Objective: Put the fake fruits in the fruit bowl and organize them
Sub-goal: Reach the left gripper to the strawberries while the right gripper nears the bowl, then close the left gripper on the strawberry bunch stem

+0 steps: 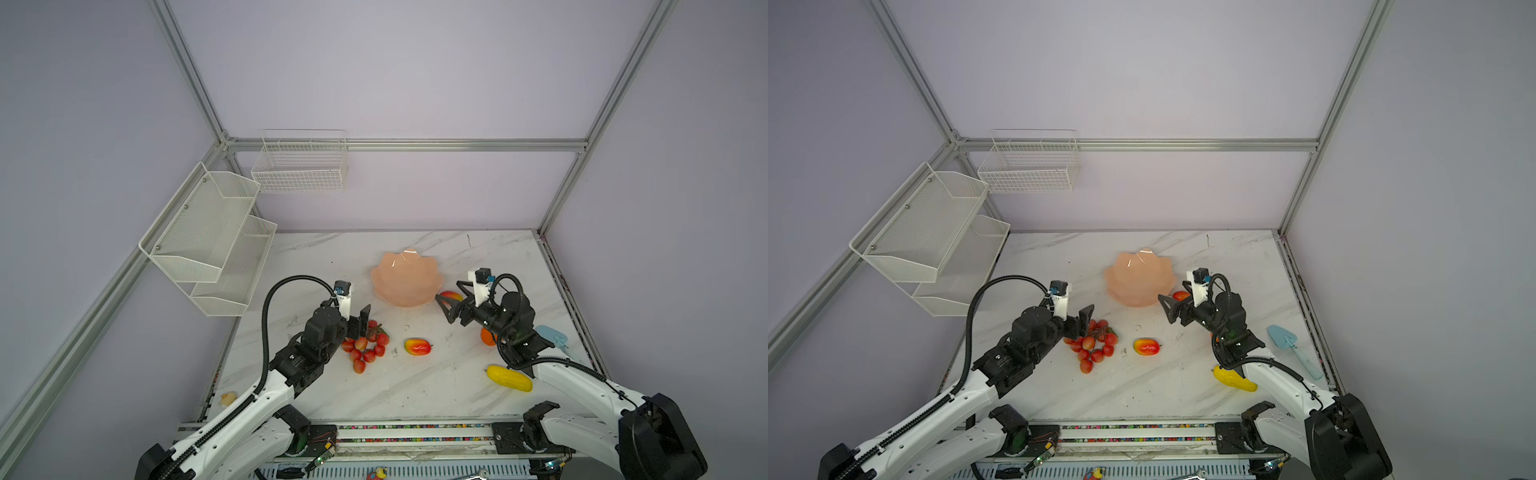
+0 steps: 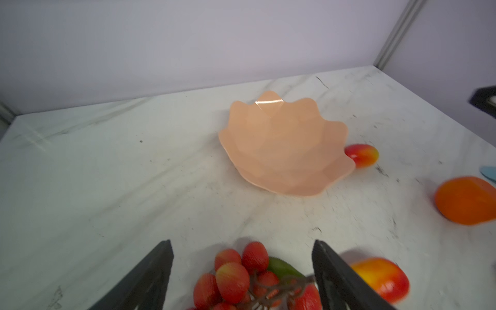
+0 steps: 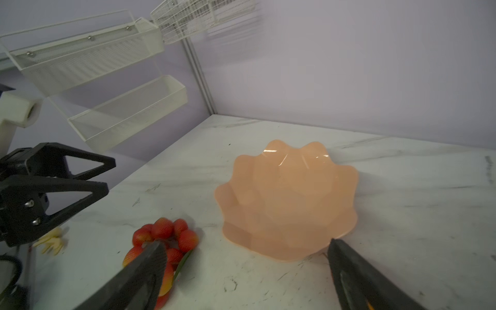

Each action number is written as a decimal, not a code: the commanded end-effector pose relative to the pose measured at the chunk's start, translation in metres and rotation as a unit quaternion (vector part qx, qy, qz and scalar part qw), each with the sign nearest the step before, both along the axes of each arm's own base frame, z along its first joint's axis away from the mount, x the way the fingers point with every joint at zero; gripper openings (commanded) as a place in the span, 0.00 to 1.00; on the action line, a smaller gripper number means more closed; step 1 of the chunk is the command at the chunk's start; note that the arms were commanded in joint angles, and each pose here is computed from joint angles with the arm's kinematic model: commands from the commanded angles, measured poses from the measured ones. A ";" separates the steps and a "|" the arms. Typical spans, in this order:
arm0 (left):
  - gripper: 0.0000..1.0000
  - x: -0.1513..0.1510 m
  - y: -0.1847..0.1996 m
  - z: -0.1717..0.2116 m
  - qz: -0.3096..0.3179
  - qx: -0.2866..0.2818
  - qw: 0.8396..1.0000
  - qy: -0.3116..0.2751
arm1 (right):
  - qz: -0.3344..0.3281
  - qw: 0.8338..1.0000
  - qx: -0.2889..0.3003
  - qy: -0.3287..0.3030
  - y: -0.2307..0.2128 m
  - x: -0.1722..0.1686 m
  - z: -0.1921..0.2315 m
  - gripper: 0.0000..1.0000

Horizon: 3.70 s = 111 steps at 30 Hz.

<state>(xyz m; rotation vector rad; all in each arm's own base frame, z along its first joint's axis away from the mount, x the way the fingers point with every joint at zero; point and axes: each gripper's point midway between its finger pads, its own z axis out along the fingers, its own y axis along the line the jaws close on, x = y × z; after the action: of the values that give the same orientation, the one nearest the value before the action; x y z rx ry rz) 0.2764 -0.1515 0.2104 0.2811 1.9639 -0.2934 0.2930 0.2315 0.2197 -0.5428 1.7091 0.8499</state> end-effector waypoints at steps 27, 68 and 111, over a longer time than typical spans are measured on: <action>0.53 0.007 -0.052 -0.063 -0.061 0.148 0.986 0.035 | 0.187 0.981 -0.041 -0.002 0.064 -0.049 -0.015 0.97; 0.32 0.054 -0.051 0.064 0.037 0.143 0.989 -0.025 | 0.006 0.999 -0.031 -0.008 0.016 -0.005 0.003 0.97; 0.17 0.063 -0.009 -0.089 0.097 0.170 0.976 0.091 | 0.012 0.999 -0.044 0.016 0.021 0.003 -0.013 0.97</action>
<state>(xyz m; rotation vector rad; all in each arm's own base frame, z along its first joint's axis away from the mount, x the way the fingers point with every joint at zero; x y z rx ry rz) 0.3407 -0.1656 0.1216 0.3108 2.2140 0.1563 0.2943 0.2523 0.2072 -0.6175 1.7665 0.8057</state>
